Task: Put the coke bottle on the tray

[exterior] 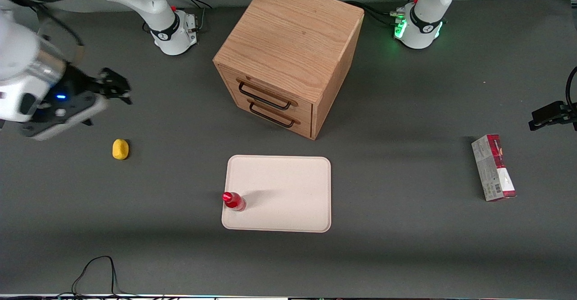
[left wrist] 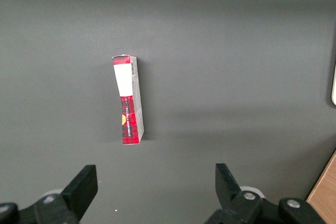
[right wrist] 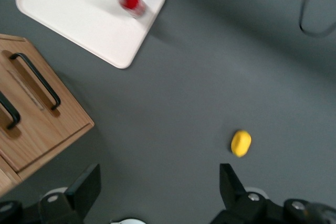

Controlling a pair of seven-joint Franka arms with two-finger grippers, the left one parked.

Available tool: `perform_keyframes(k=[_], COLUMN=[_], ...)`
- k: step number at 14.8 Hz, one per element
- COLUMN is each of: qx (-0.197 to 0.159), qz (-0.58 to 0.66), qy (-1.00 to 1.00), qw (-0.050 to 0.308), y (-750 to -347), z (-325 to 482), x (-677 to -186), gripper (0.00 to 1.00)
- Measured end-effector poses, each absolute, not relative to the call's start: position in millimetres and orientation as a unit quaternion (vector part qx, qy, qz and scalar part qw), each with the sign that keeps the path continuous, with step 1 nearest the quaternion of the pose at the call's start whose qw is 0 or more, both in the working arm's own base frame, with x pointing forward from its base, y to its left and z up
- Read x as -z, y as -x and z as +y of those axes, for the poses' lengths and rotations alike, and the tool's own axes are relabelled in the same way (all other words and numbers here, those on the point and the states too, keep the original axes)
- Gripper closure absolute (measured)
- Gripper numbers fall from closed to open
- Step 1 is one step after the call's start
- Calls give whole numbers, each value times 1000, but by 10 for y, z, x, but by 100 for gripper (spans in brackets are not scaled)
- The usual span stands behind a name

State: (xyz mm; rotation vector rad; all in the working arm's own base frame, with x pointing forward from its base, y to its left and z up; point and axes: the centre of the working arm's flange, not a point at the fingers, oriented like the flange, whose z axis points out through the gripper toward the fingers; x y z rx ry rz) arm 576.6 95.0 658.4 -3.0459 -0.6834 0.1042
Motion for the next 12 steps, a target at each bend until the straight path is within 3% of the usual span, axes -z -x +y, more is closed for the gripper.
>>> perform_keyframes(k=[6, 12], qx=[-19, -12], qz=[-151, -103], qy=[988, 994], qw=[21, 22], y=[-5311, -5224], z=[87, -426], x=[-6423, -6307], gripper=[0, 0])
